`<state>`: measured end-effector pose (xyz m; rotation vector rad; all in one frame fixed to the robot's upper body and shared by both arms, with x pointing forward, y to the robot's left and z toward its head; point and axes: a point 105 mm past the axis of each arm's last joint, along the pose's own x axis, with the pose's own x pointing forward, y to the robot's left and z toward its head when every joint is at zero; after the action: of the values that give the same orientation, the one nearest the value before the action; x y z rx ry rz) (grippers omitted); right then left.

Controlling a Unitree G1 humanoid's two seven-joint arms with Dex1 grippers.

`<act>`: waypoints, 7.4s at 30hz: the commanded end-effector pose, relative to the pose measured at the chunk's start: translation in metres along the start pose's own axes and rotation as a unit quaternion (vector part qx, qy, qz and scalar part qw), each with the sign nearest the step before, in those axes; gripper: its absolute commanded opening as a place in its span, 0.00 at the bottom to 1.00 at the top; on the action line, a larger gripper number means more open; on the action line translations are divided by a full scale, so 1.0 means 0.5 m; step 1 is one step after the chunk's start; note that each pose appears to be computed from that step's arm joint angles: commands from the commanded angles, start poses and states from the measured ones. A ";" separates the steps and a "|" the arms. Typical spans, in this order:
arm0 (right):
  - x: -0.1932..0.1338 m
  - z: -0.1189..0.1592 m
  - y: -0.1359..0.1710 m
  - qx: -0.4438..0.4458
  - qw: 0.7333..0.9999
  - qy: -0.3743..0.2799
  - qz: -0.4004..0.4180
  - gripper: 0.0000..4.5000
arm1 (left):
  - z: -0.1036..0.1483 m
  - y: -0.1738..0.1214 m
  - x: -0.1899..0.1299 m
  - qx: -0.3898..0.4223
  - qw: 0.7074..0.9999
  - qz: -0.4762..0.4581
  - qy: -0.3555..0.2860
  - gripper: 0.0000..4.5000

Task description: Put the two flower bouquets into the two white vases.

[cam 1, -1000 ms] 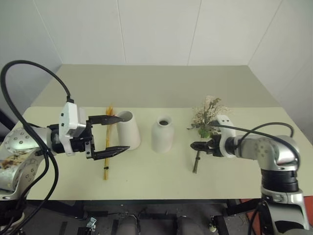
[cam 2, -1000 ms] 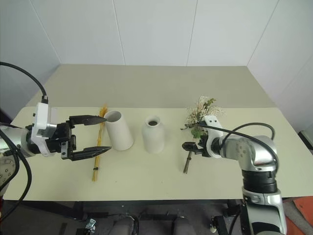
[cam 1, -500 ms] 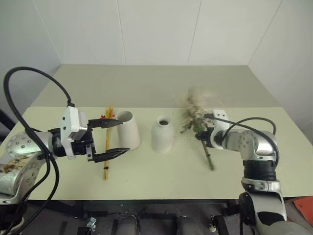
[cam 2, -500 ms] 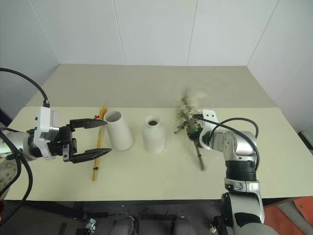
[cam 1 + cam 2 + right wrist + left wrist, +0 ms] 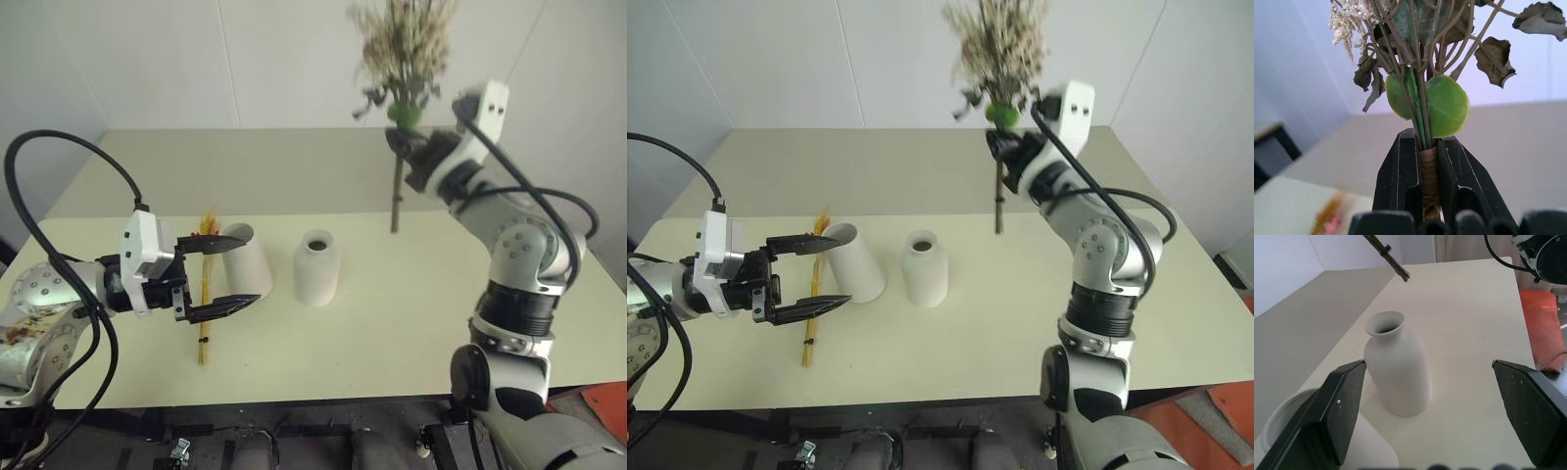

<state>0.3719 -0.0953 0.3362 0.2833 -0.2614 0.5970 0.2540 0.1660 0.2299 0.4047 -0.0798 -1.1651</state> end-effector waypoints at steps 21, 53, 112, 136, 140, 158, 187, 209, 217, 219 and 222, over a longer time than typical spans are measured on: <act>0.044 -0.058 0.168 0.022 0.993 -0.055 0.106 0.05 | 0.013 0.020 -0.018 -0.029 0.999 0.034 0.004 1.00; -0.014 -0.178 0.167 -0.060 0.986 -0.088 0.125 0.05 | 0.022 0.024 -0.026 -0.020 0.999 0.028 0.011 1.00; -0.249 -0.076 0.058 -0.186 0.875 0.173 0.411 1.00 | -0.265 0.066 -0.081 -0.232 0.834 0.308 0.395 1.00; -0.260 -0.083 0.055 -0.191 0.873 0.182 0.411 1.00 | -0.170 0.175 -0.142 -0.174 0.843 0.456 0.228 0.01; -0.260 -0.092 0.056 -0.189 0.873 0.182 0.410 1.00 | -0.056 0.205 -0.141 -0.135 0.874 0.461 0.067 0.01; -0.265 -0.099 0.066 -0.190 0.888 0.162 0.387 1.00 | 0.153 0.213 0.028 -0.119 0.941 0.244 -0.203 0.01; -0.284 -0.094 0.063 -0.182 0.901 0.153 0.363 1.00 | -0.003 0.116 0.031 -0.135 0.950 0.255 -0.124 0.16; -0.281 -0.089 0.047 -0.179 0.904 0.158 0.356 1.00 | -0.025 0.024 -0.076 -0.066 0.987 0.140 0.042 0.76; -0.299 -0.091 0.029 -0.172 0.909 0.176 0.336 1.00 | 0.014 0.013 -0.076 -0.001 0.998 0.038 0.049 0.76; -0.307 -0.087 0.020 -0.169 0.913 0.182 0.323 1.00 | 0.023 0.011 -0.080 0.002 0.999 0.029 0.038 0.76; -0.317 -0.083 0.010 -0.173 0.915 0.189 0.311 1.00 | 0.028 0.009 -0.084 0.003 0.999 0.024 0.033 0.76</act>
<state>0.2551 -0.1559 0.2360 -0.2510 -0.0342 1.2056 0.2412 0.2007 0.2363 0.4106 0.0199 -1.0997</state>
